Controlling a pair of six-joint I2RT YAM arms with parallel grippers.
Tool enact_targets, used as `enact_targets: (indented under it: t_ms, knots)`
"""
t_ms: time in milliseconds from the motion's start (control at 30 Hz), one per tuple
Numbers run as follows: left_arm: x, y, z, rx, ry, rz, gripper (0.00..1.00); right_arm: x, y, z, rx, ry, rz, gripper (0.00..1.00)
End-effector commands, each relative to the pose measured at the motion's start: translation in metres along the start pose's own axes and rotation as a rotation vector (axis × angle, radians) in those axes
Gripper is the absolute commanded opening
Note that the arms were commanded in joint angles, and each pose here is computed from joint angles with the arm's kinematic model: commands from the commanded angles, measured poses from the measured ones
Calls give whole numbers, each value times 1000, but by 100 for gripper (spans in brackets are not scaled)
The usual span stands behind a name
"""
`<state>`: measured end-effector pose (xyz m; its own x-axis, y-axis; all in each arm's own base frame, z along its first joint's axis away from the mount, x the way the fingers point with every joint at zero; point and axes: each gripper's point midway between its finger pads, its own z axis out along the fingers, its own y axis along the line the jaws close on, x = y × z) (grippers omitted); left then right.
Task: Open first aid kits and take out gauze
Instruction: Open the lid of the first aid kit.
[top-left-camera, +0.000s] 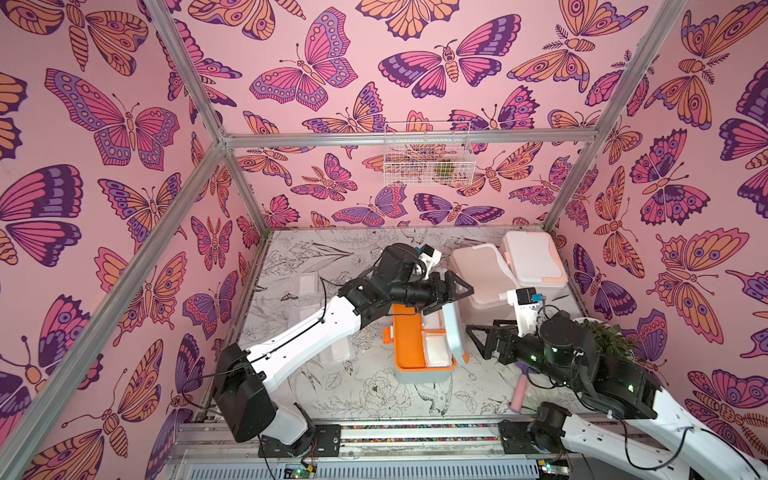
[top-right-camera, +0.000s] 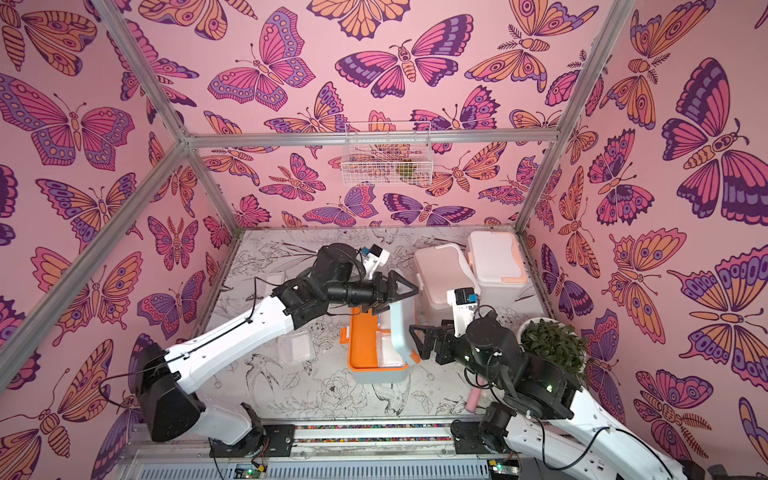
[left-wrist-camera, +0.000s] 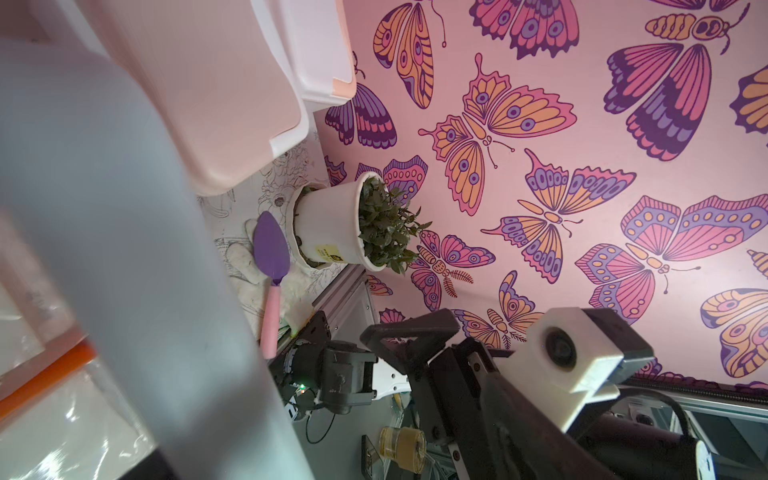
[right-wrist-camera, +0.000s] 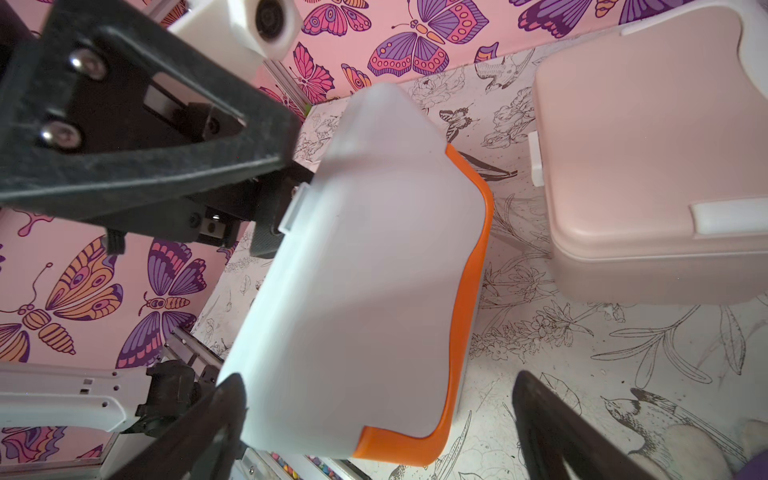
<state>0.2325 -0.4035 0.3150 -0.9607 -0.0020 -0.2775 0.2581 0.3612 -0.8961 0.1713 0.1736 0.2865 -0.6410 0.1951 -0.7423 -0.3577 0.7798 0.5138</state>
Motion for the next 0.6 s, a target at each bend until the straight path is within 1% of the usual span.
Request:
enact_targets:
  t_ms: [0,167,267,333,367,500,567]
  knots:
    - [1,-11,13,-10,12,60,88,-3,5,-3,-15,-1,10,99]
    - [6,-28,39,-2,61,101,89,5,15,12,-48,52,35,99]
    - [8,-27,42,-18,72,113,89,11,13,20,-31,76,44,99]
    - [5,-23,33,-58,39,136,90,13,6,24,6,79,45,99]
    - [4,-20,28,-82,19,149,90,12,2,24,28,72,47,97]
    - [-3,-9,-6,-174,-76,198,93,10,-8,23,75,48,57,83]
    - [-6,2,-23,-229,-118,209,94,9,-11,22,93,42,58,76]
